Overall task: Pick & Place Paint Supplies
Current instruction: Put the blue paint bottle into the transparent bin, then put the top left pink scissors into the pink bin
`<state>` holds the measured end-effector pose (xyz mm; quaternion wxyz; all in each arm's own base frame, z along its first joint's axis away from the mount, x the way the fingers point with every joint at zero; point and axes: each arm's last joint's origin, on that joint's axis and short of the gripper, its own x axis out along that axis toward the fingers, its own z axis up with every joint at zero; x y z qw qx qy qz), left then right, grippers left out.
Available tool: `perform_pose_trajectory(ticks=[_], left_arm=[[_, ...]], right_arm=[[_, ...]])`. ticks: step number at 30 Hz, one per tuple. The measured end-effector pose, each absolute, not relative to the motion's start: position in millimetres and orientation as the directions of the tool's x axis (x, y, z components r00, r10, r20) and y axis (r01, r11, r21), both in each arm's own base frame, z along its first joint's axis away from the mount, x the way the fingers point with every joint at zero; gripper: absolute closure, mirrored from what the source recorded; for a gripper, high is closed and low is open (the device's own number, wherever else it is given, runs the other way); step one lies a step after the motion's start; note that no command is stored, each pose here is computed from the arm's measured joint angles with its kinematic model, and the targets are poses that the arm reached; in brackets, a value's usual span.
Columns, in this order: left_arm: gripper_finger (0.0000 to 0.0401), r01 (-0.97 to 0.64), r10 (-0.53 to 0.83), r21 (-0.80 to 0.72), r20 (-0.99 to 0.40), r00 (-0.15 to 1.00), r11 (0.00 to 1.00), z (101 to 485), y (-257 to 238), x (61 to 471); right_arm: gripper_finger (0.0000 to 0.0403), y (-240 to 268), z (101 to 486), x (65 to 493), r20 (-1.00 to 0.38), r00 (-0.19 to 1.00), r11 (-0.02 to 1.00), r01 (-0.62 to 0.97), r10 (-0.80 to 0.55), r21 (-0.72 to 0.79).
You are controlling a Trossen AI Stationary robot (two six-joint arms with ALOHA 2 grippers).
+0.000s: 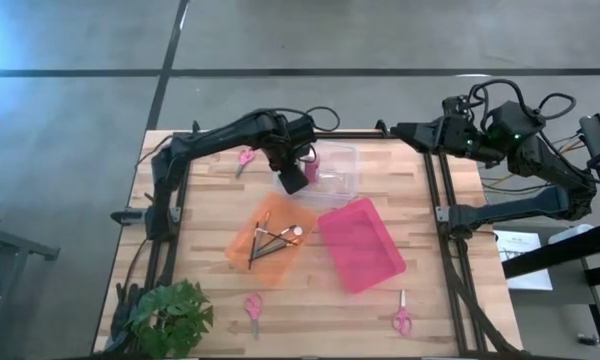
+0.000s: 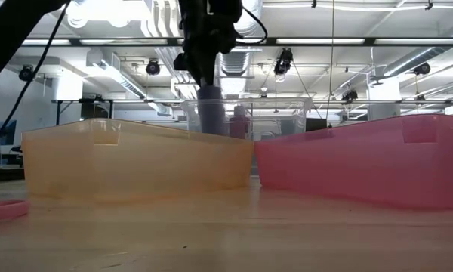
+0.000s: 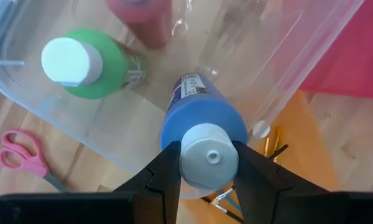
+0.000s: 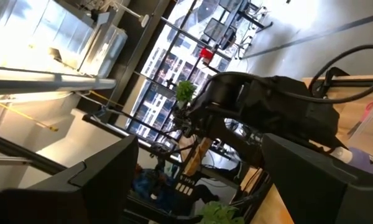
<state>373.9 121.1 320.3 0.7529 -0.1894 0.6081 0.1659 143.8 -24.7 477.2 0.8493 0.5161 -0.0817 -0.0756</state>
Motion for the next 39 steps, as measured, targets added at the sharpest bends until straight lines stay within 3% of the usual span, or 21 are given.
perform_pose_trajectory(ticks=[8, 31, 39], left_arm=[[0.0279, -0.485, 0.006, -0.072, -0.987, 0.158, 0.872, 304, 129, 370], [0.0278, -0.476, -0.003, -0.086, -0.985, 0.173, 0.875, 276, 137, 373], [0.0151, -0.462, 0.025, -0.070, -0.980, 0.196, 0.884, 287, 137, 370]], right_arm=[[0.0068, -25, 477, 144, 0.061, 0.975, 0.462, 0.046, -0.212, 0.886], [0.0068, -25, 477, 144, 0.060, 0.974, 0.469, 0.051, -0.219, 0.882], [0.0068, -25, 477, 144, 0.061, 0.973, 0.472, 0.052, -0.221, 0.880]])
